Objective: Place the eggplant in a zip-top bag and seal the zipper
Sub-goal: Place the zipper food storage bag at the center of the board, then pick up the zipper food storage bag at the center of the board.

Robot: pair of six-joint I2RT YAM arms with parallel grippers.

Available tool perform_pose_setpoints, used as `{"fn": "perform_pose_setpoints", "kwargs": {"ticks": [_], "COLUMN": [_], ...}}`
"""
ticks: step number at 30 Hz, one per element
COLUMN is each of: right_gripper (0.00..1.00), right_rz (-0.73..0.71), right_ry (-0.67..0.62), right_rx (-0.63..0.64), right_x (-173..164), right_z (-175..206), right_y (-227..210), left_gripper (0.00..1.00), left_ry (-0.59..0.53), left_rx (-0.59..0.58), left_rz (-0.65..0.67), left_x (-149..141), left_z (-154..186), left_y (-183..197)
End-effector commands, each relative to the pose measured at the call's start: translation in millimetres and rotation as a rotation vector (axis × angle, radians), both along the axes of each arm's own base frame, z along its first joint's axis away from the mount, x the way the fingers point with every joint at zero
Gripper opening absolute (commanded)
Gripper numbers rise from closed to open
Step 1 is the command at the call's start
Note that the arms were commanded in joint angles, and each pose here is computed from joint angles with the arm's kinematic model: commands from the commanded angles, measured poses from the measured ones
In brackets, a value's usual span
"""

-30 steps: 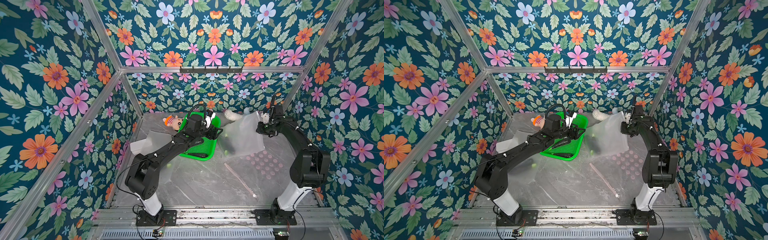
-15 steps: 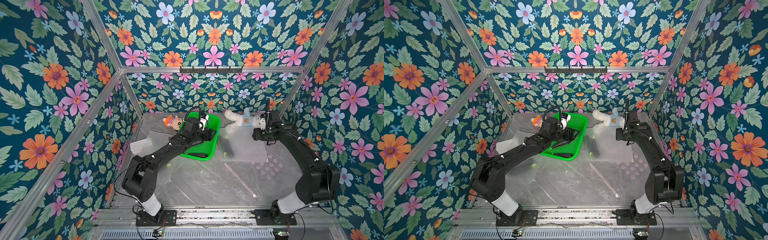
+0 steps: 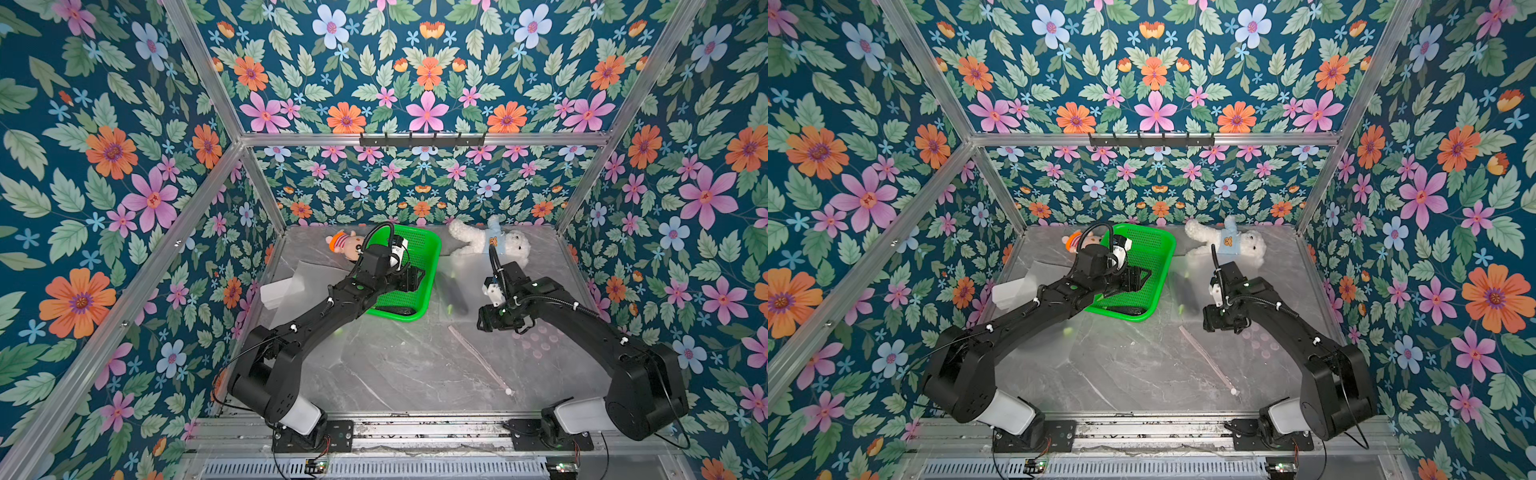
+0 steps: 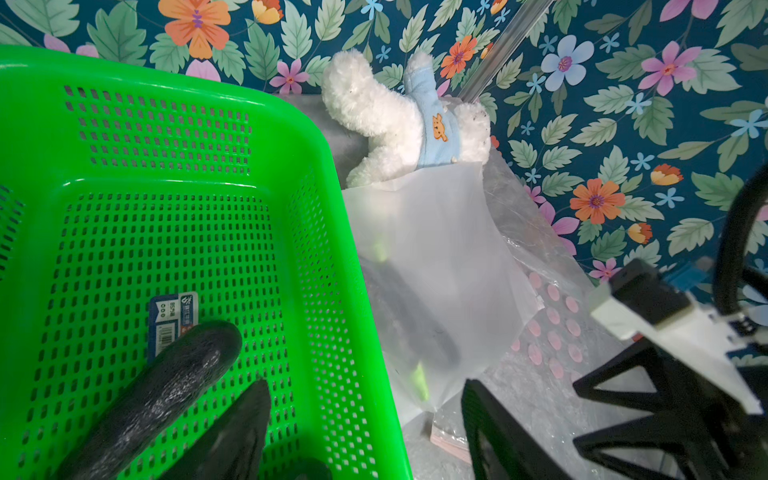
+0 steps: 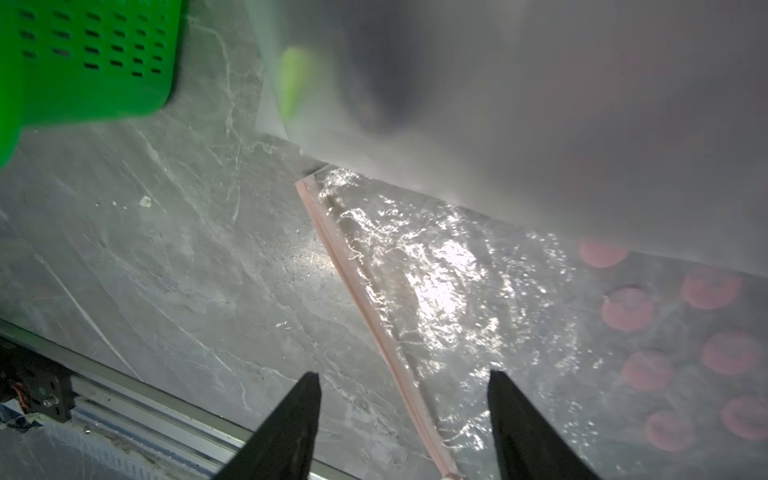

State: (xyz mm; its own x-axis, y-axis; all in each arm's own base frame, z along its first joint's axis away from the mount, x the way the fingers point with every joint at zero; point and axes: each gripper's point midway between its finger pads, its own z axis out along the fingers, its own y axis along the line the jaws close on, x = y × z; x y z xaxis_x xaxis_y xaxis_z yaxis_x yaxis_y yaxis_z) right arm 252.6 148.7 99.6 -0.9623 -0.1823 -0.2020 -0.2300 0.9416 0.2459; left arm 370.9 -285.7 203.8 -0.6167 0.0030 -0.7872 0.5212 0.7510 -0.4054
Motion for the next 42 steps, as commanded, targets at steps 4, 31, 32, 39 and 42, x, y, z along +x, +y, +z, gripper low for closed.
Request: {"fn": "perform_pose_setpoints", "kwargs": {"ticks": [4,31,32,39,42], "right_gripper": [0.66,0.04,0.01,0.0,0.0], "right_rz": [-0.063,-0.094,-0.094,-0.135,-0.129], "right_ry": [0.016,0.152,0.148,0.173,0.167], "right_rx": [-0.007,-0.075,-0.073,0.016,0.09], "right_x": [0,-28,-29,-32,-35], "right_z": [-28,-65,-61,-15,20], "right_y": [18,9,9,5,6], "left_gripper": [0.76,0.76,0.76,0.77,0.77], "left_ry": [0.001,0.022,0.023,0.008,-0.006], "left_rx": [-0.053,-0.073,-0.075,-0.107,-0.134], "left_rz": [0.026,0.023,0.019,-0.008,-0.042], "left_x": [-1,-18,-18,-17,-18], "left_z": [4,-5,-5,7,16], "left_y": [1,9,8,1,-6]}}
